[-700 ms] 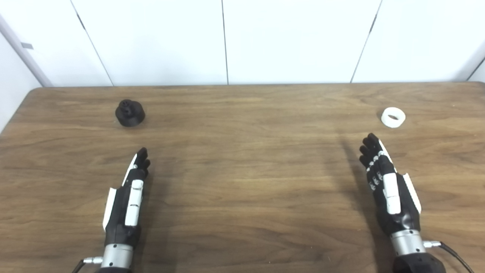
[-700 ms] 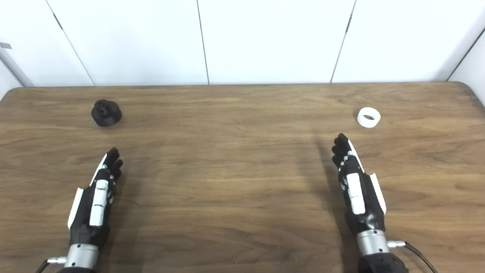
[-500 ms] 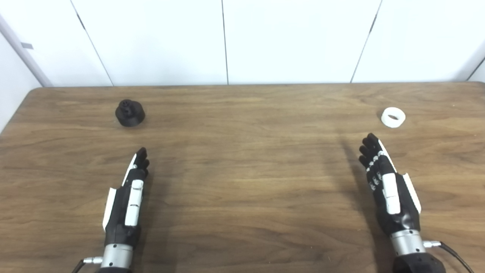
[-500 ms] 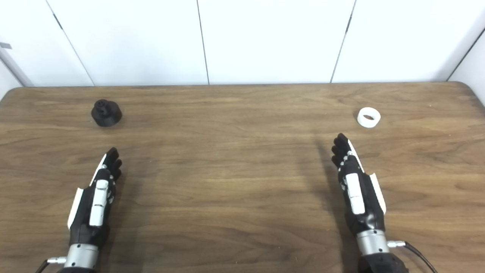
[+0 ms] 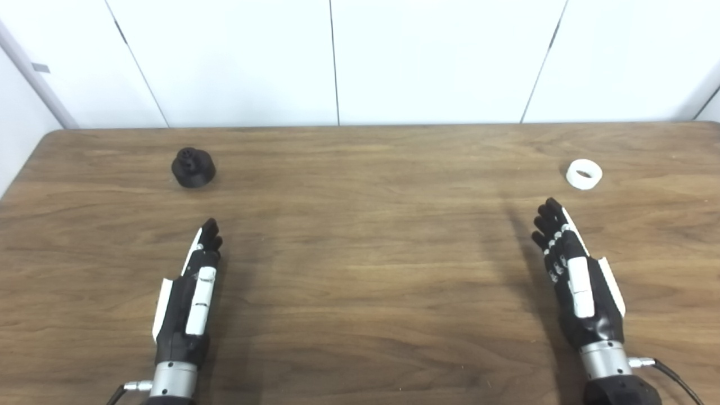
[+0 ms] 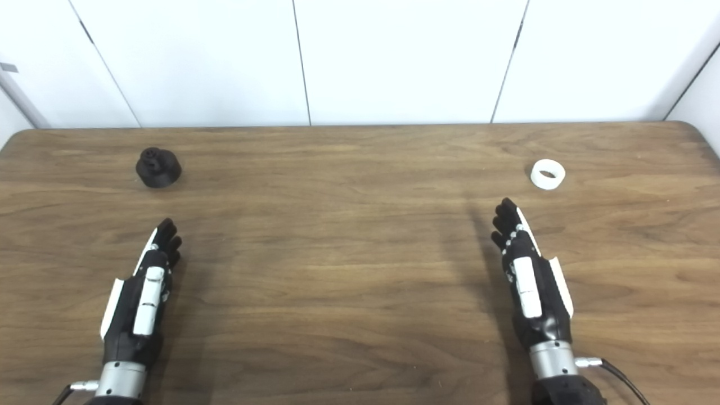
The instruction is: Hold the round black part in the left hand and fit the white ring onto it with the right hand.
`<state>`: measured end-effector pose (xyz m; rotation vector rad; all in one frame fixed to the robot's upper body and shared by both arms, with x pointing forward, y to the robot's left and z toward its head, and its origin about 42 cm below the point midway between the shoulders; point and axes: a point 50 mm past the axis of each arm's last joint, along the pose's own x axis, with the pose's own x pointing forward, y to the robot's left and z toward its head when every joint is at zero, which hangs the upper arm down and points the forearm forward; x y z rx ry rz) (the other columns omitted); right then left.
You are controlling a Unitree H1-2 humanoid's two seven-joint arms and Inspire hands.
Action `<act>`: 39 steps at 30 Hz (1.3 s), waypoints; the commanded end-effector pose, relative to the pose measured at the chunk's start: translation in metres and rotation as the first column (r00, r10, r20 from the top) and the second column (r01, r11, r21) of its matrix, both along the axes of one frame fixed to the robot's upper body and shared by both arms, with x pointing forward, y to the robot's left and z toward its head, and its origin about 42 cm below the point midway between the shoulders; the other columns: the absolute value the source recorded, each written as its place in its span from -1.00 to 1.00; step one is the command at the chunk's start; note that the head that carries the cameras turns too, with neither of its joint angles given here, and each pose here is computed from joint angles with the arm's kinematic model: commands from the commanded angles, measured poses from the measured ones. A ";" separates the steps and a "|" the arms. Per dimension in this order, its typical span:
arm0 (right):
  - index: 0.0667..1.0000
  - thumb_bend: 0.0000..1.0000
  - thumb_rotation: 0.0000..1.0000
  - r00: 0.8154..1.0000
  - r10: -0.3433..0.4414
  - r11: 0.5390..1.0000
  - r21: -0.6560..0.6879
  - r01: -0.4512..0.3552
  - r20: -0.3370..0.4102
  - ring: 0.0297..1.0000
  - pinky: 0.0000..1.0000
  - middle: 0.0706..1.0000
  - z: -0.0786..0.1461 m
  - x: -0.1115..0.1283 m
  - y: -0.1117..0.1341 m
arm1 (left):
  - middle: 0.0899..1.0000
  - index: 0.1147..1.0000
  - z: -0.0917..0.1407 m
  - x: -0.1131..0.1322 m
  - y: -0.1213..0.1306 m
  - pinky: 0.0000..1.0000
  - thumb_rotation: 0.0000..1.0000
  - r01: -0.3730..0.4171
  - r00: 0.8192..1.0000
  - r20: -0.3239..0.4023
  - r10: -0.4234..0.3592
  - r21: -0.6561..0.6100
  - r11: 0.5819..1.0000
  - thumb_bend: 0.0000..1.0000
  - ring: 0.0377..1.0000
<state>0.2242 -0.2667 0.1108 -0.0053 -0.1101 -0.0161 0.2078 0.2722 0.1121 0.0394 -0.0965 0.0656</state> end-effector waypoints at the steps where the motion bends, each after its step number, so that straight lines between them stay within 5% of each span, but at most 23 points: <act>1: 0.91 0.08 0.88 0.992 -0.027 0.999 0.018 0.030 -0.123 0.94 0.95 0.93 -0.031 -0.022 -0.002 | 1.00 0.98 0.001 -0.001 -0.004 1.00 0.71 0.011 1.000 0.018 -0.011 -0.015 1.000 -0.04 0.98; 11: 0.89 0.08 0.81 0.992 -0.030 0.999 0.024 0.033 -0.126 0.93 0.93 0.92 -0.034 -0.025 -0.005 | 0.98 0.97 -0.002 -0.003 -0.008 1.00 0.72 0.013 1.000 0.023 -0.013 0.001 1.000 -0.07 0.97; 21: 0.93 0.09 0.83 0.991 -0.015 1.000 -0.004 0.015 -0.130 0.95 0.96 0.93 -0.056 -0.025 -0.015 | 0.96 0.95 -0.019 -0.005 -0.017 1.00 0.70 0.010 1.000 0.013 -0.010 0.019 1.000 0.13 0.96; 39: 1.00 -0.16 1.00 0.989 0.009 1.000 0.003 -0.009 -0.147 1.00 1.00 1.00 -0.062 -0.019 -0.022 | 0.96 0.95 -0.027 -0.003 -0.026 1.00 0.65 0.020 0.999 -0.043 -0.019 0.044 0.999 -0.02 0.99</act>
